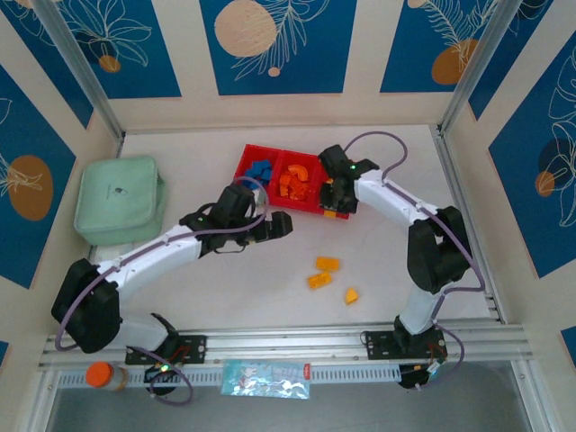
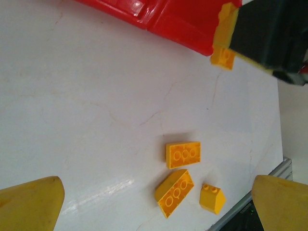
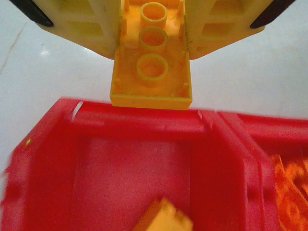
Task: Sort the legos into containers by color
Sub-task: Place the lego in the container.
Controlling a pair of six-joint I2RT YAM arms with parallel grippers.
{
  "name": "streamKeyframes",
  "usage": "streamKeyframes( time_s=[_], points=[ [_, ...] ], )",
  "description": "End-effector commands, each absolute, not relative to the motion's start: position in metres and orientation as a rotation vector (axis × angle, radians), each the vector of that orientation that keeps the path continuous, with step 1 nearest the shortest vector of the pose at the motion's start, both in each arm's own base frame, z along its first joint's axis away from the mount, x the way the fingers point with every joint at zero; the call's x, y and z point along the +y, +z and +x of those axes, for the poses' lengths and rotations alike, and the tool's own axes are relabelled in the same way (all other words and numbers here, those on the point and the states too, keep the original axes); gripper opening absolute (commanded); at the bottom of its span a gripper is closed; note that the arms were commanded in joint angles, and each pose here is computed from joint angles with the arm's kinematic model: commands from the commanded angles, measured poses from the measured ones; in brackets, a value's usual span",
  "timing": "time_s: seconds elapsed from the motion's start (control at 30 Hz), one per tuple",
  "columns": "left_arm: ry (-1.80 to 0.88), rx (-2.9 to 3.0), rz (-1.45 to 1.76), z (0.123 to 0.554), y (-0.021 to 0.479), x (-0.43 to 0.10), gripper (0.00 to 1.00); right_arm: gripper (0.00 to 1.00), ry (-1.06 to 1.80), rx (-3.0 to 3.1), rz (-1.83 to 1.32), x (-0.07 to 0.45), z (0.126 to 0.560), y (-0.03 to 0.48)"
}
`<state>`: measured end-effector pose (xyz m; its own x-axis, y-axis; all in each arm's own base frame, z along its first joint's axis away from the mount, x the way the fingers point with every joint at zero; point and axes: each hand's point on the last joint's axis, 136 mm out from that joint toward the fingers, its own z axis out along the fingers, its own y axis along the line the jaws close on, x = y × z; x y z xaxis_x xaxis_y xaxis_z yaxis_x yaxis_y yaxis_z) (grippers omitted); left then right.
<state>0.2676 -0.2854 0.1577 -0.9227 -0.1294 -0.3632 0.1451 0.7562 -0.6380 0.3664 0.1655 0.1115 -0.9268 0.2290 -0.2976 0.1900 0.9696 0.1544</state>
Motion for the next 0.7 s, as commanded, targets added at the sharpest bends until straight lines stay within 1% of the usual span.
streamKeyframes(
  time_s=[0.0, 0.23, 0.4, 0.5, 0.57, 0.67],
  points=[
    [-1.003, 2.553, 0.092, 0.268, 0.168, -0.299, 0.99, 0.31, 0.089, 2.808, 0.261, 0.149, 0.383, 0.114],
    [-0.977, 2.539, 0.124, 0.277, 0.177, -0.304, 0.99, 0.32, 0.028, 2.797, 0.298, 0.137, 0.428, 0.11],
    [-0.968, 2.541, 0.131, 0.281, 0.176, -0.306, 0.99, 0.33, 0.006, 2.814, 0.302, 0.141, 0.445, 0.096],
    [-0.964, 2.545, 0.139, 0.281, 0.176, -0.307, 0.99, 0.37, -0.013, 2.823, 0.324, 0.139, 0.449, 0.088],
    [-0.961, 2.546, 0.143, 0.282, 0.176, -0.307, 0.99, 0.44, -0.01, 2.824, 0.333, 0.139, 0.45, 0.087],
    [-0.954, 2.545, 0.151, 0.282, 0.177, -0.307, 0.99, 0.49, -0.005, 2.812, 0.333, 0.138, 0.45, 0.09]
  ],
)
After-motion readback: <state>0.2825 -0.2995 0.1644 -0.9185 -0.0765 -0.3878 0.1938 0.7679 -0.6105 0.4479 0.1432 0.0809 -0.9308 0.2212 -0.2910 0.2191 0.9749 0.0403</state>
